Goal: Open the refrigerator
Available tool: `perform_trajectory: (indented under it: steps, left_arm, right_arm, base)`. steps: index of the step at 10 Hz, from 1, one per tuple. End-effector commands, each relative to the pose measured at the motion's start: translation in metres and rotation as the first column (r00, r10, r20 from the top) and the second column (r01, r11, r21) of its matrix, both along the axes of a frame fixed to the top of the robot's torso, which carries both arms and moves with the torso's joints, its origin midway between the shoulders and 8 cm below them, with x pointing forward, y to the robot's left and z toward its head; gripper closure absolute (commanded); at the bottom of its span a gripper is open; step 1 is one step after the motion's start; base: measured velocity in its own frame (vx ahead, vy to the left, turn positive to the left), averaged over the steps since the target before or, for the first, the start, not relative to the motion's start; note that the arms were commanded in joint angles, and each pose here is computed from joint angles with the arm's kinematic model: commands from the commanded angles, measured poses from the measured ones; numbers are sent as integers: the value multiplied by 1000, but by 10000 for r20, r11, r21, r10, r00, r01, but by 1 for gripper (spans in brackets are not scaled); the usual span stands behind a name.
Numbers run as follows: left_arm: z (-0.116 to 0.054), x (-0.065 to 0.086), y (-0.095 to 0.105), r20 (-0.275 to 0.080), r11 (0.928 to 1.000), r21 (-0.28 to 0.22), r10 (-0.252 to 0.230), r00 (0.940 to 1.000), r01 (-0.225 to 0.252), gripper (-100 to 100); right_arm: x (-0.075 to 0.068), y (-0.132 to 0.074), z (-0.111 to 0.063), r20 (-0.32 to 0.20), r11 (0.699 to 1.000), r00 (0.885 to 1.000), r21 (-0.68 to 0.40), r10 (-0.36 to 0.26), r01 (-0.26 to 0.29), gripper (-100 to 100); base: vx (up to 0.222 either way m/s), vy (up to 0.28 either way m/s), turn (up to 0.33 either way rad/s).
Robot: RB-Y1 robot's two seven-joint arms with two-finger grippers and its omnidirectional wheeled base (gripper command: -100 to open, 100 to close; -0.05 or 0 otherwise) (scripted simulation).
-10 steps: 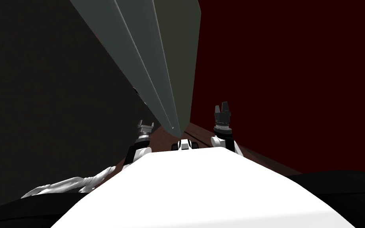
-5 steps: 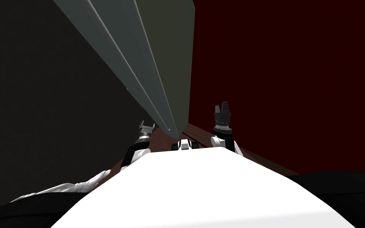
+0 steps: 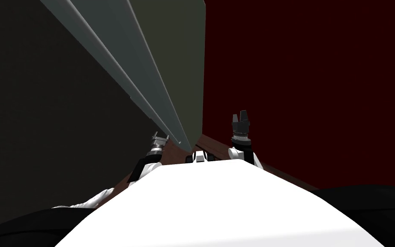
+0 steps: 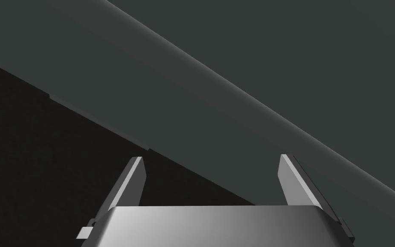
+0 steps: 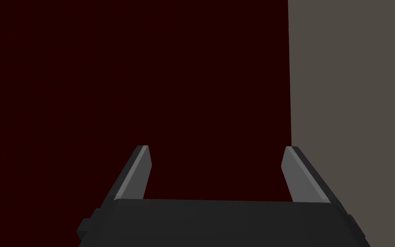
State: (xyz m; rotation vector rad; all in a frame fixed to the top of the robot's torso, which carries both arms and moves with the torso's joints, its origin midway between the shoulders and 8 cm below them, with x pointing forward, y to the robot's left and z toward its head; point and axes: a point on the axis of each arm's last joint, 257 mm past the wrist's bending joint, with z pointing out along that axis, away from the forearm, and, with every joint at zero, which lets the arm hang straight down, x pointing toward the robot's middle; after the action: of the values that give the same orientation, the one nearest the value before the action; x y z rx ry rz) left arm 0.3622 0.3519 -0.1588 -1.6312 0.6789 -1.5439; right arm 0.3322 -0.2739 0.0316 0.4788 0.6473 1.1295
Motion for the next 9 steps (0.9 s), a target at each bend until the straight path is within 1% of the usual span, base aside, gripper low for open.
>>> perform_trajectory:
  steps: [1,2,3,4,5,6,7,9]
  left_arm:
    - [-8,-4,-7,-419,9995,-243,-194,9989,184,-100]
    - [-5,-3,-5,-293,9998,-168,-135,9995,130,-100]
    - [1,-6,-4,-331,9998,-143,-156,9993,151,-100]
    - [-2,-4,-4,-316,9998,-157,-147,9994,143,-100]
    - [-1,-4,-4,-322,9998,-158,-152,9994,147,100]
    - [1,-2,-12,-273,9991,-176,-399,9988,394,100]
    - [1,-2,-12,-273,9991,-176,-399,9988,394,100]
    - [3,2,-27,-246,9960,-154,-883,9958,880,100]
  right_arm:
    - [0,0,0,1,10000,10000,0,0,0,0]
    - [0,0,0,0,10000,10000,0,0,0,0]
    - [0,0,0,0,10000,10000,-2,0,0,0]
    - [0,0,0,-2,10000,10000,-3,-2,2,0]
    - [0,0,0,-1,10000,10000,-3,-1,1,0]
    - [0,0,0,0,10000,10000,-3,-1,1,0]
    - [0,0,0,2,10000,10000,-5,0,0,0]
    - [0,0,0,1,10000,10000,-7,0,0,0]
  base:
    - [75,-104,-19]
    - [39,-49,1]
    - [131,-14,2]
    - [84,-6,3]
    - [10,0,13]
    - [-69,123,-82]
    - [-105,181,-87]
    - [-171,290,-141]
